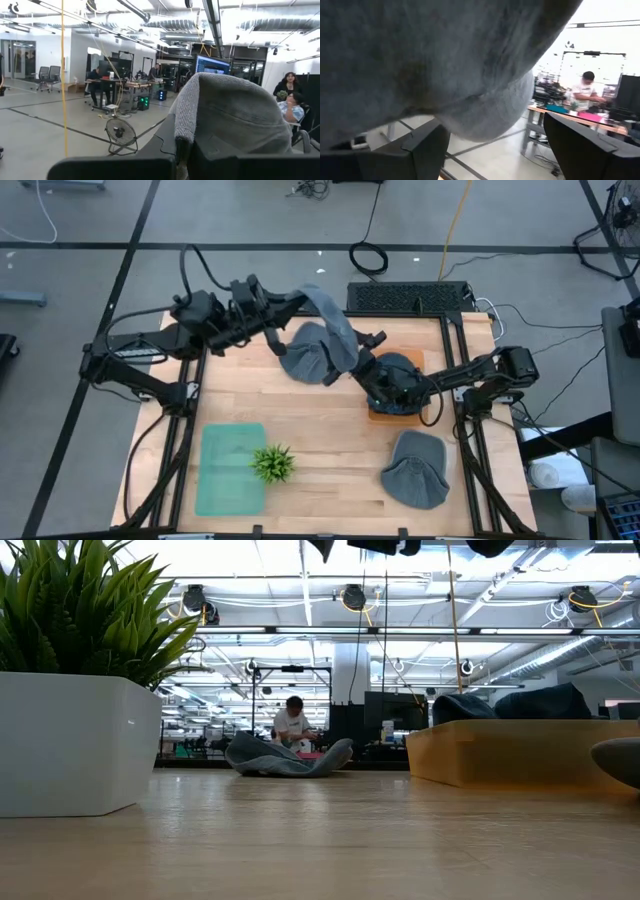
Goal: Pick & Place hat
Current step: Put the top left gray cap into the green bin
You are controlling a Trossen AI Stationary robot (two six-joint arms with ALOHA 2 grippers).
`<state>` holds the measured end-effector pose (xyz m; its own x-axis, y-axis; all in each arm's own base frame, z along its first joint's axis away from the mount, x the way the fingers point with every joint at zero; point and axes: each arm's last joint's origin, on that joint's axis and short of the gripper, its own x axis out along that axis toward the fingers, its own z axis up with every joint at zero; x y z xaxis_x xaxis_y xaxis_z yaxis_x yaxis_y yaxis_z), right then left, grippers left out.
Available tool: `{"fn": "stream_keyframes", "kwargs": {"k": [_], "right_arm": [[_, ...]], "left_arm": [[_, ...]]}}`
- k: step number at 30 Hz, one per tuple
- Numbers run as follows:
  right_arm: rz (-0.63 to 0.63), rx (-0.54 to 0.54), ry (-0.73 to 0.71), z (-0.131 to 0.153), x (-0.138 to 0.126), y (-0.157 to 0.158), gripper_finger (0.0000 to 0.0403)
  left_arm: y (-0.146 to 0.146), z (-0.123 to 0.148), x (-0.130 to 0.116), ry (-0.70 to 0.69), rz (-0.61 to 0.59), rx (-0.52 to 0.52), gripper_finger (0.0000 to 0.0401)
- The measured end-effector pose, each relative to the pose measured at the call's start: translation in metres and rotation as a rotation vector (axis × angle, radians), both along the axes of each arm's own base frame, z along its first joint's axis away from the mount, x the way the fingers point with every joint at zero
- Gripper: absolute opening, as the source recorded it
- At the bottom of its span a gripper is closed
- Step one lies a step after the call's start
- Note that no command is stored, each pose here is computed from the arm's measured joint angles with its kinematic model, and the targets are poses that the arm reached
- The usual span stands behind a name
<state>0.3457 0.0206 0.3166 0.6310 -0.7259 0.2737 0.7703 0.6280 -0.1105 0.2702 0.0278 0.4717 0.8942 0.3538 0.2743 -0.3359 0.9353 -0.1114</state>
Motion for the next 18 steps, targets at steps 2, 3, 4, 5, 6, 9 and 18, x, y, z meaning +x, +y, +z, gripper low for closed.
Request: {"fn": "stream_keyframes", "kwargs": {"k": [2, 3, 4, 5, 6, 9, 18], "right_arm": [[-0.019, 0.001, 0.010, -0.0003, -0.0002, -0.0002, 0.0302], [-0.016, -0.001, 0.011, -0.0002, -0.0002, -0.0002, 0.0299], [-0.015, -0.001, 0.010, -0.0003, -0.0002, -0.0002, 0.0296], [-0.013, -0.001, 0.010, -0.0003, -0.0001, -0.0002, 0.0291], [-0.013, -0.001, 0.011, -0.0004, -0.0001, -0.0002, 0.0286], [-0.015, -0.002, 0.013, -0.0004, -0.0001, -0.0002, 0.0269], [-0.013, 0.002, 0.008, -0.0003, -0.0002, -0.0002, 0.0197]], "left_arm": [[-0.0003, -0.0005, 0.0006, 0.003, -0.001, 0.000, 0.0008], [-0.0002, -0.0006, 0.0005, 0.004, -0.001, 0.000, 0.0008], [-0.0002, -0.0005, 0.0004, 0.004, 0.000, 0.000, 0.0008], [-0.0001, -0.0005, 0.0004, 0.005, 0.000, 0.000, 0.0008], [-0.0001, -0.0006, 0.0004, 0.005, 0.000, 0.000, 0.0008], [-0.0001, -0.0011, 0.0005, 0.013, 0.001, 0.005, 0.0008], [0.0010, -0.0024, 0.0005, 0.027, 0.026, 0.000, 0.0008]]}}
